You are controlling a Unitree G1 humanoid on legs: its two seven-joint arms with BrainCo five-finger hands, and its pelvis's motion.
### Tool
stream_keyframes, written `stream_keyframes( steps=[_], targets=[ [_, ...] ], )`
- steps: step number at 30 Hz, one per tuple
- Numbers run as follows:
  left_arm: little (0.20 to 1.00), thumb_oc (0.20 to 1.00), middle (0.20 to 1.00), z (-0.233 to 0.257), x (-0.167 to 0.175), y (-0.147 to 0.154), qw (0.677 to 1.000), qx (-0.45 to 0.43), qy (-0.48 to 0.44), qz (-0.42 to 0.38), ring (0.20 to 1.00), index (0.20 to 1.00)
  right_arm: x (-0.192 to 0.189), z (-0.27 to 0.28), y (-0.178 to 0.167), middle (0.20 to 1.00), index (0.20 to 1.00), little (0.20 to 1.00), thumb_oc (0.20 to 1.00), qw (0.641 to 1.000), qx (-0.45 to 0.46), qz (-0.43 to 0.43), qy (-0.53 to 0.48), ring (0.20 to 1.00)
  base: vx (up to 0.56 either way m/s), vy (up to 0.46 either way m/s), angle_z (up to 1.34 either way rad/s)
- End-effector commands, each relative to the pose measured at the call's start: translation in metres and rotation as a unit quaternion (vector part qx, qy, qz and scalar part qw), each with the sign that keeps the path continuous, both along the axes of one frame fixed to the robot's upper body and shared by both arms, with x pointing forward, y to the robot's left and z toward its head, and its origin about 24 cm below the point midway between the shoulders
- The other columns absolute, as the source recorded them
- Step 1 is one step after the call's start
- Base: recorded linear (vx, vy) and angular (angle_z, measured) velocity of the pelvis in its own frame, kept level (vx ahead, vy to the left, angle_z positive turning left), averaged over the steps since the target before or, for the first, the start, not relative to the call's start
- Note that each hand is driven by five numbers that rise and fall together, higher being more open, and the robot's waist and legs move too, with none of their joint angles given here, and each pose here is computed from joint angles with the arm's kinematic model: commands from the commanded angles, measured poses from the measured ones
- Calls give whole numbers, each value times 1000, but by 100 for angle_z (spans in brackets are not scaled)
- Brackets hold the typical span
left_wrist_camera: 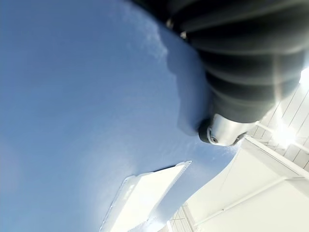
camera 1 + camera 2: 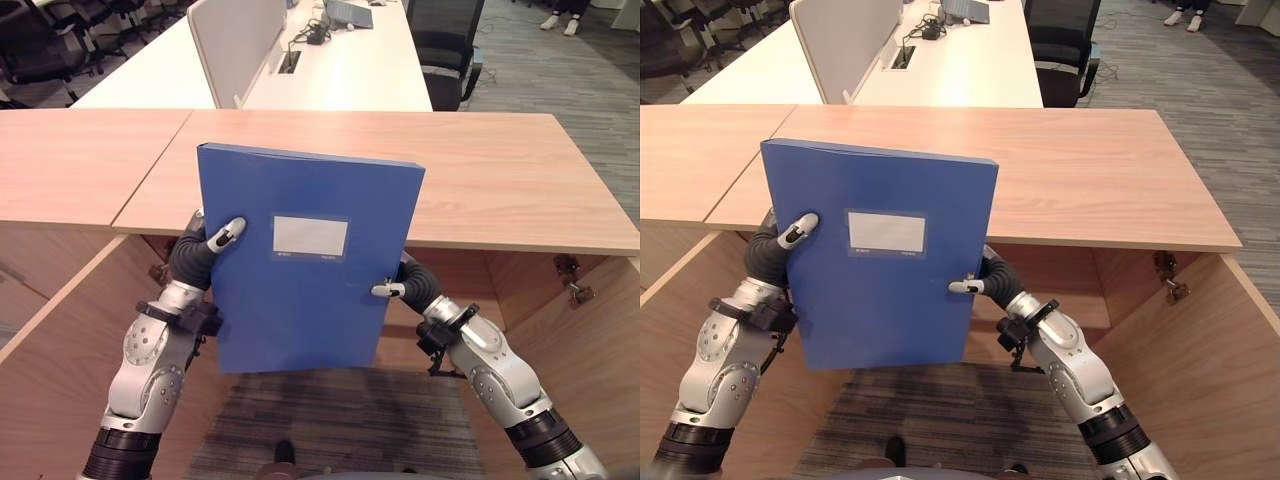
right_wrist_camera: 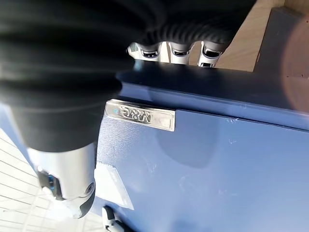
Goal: Put the empty folder in the office cabinet
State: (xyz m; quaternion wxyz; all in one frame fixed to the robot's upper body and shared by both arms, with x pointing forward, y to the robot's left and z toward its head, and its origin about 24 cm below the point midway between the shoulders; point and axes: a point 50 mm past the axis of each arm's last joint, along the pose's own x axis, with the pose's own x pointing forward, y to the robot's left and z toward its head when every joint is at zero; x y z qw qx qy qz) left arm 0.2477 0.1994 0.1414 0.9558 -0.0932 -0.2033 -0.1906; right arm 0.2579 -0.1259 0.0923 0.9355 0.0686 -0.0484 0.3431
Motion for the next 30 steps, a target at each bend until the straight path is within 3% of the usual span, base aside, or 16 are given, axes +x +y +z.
stream_keyframes(
  steps=[1,24,30],
  targets=[
    [200,200,200,26,7,-26,996,35,-62,-60,200,200,-4,35,46,1000,1000,1000,1000,991,53,98,-77,1000,0,0,0],
    [200,200,200,55,14,-36,988,60,-128,-60,200,200,-7,-46,53,1000,1000,1000,1000,993,-55,89,61,1000,0,0,0],
    [200,200,200,60,15,-36,987,54,-139,-51,200,200,-8,-53,55,1000,1000,1000,1000,992,-48,84,79,1000,0,0,0]
  ],
)
